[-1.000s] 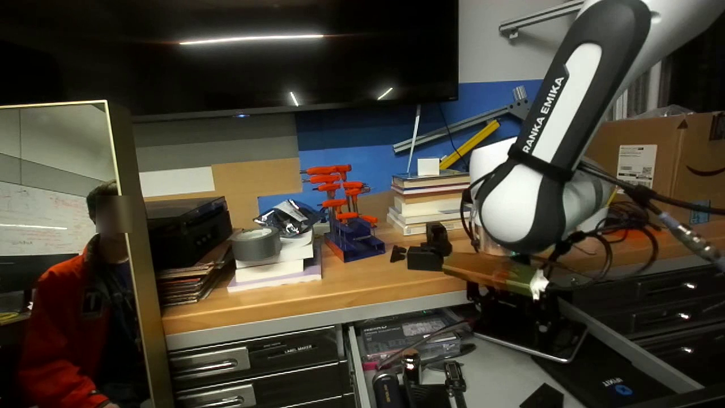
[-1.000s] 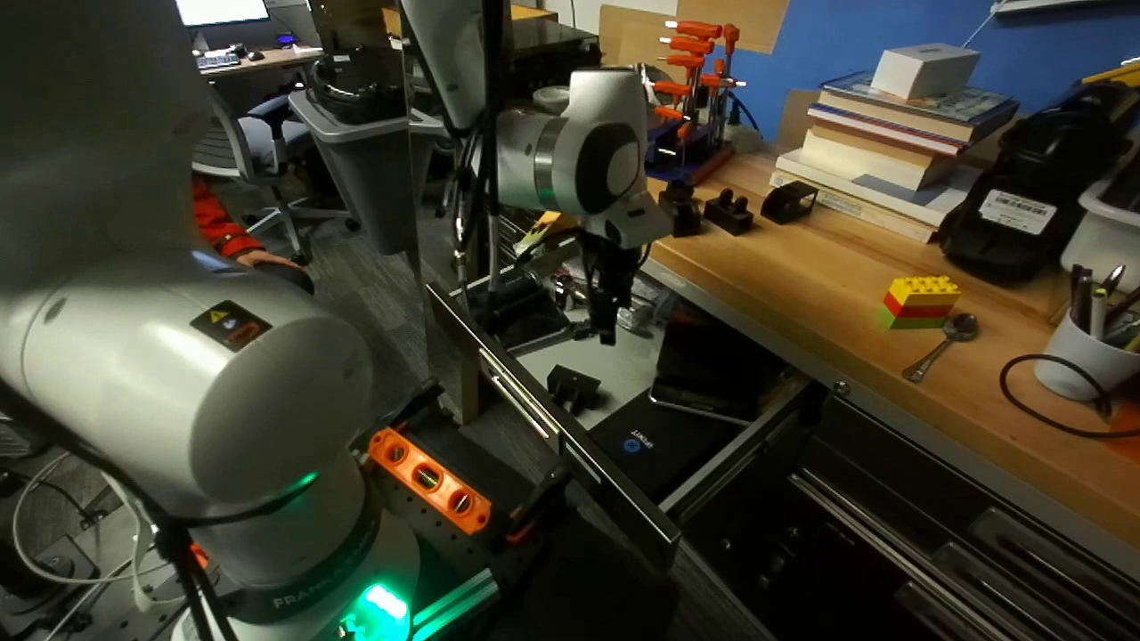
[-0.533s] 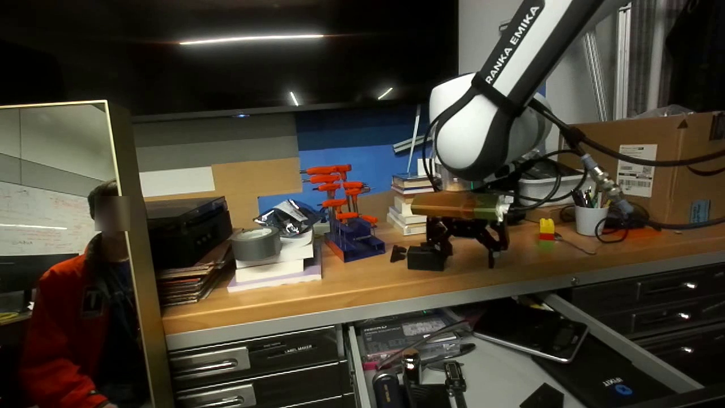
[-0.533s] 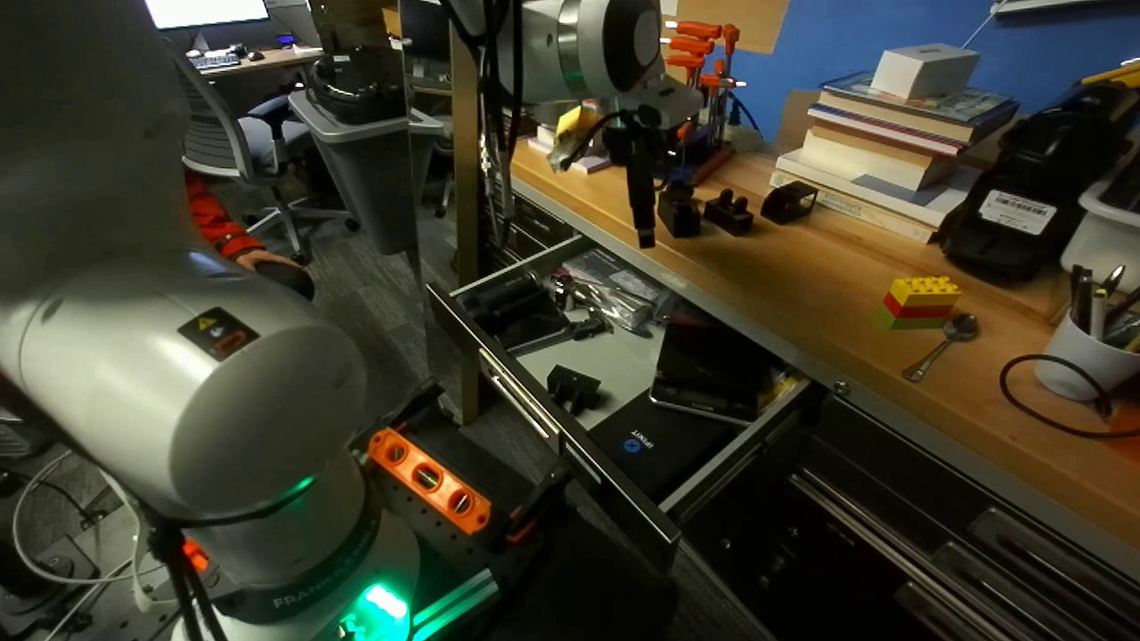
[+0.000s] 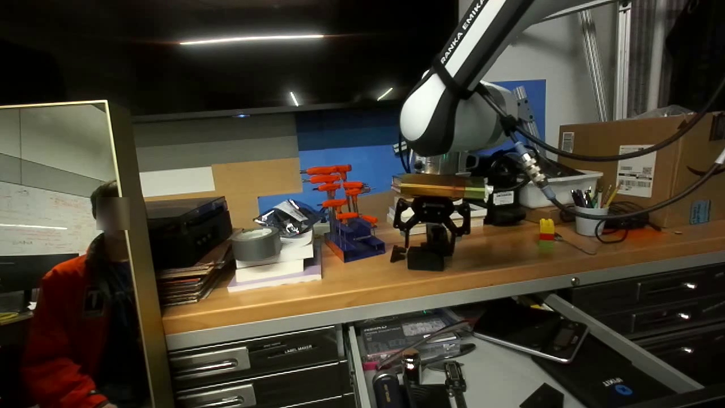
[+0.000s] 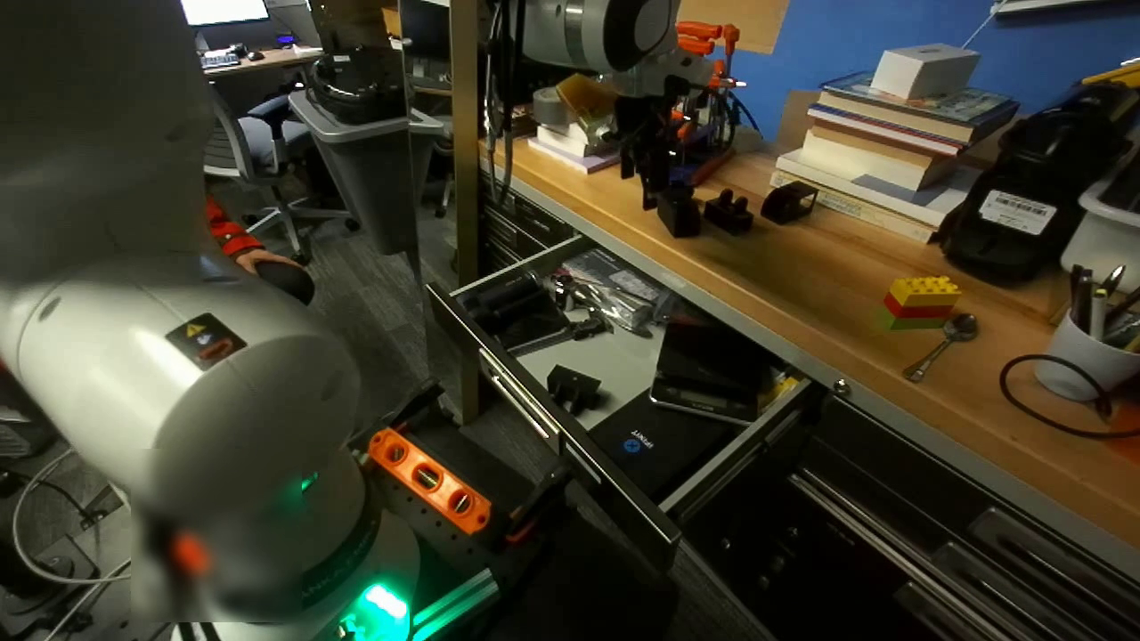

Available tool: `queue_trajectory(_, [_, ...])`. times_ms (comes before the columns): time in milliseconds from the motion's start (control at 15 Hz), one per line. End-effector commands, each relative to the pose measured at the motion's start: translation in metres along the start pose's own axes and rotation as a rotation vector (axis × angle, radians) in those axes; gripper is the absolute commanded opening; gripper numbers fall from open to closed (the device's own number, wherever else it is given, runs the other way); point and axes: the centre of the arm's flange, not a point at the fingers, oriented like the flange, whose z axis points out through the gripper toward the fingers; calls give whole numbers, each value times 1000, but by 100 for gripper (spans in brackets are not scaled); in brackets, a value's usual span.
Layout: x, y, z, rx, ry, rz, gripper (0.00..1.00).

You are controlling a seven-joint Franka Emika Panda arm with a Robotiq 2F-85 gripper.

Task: Put the black objects in the drawer and close it

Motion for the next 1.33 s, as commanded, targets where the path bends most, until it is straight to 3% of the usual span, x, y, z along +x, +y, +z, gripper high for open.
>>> queue_trajectory(0, [34,-11,6,67,-53,-145,100])
queue_trajectory(667, [88,-17,38,92,-75,-291,100])
queue_trajectory(1267, [97,-27,53,68,-88,-296,100])
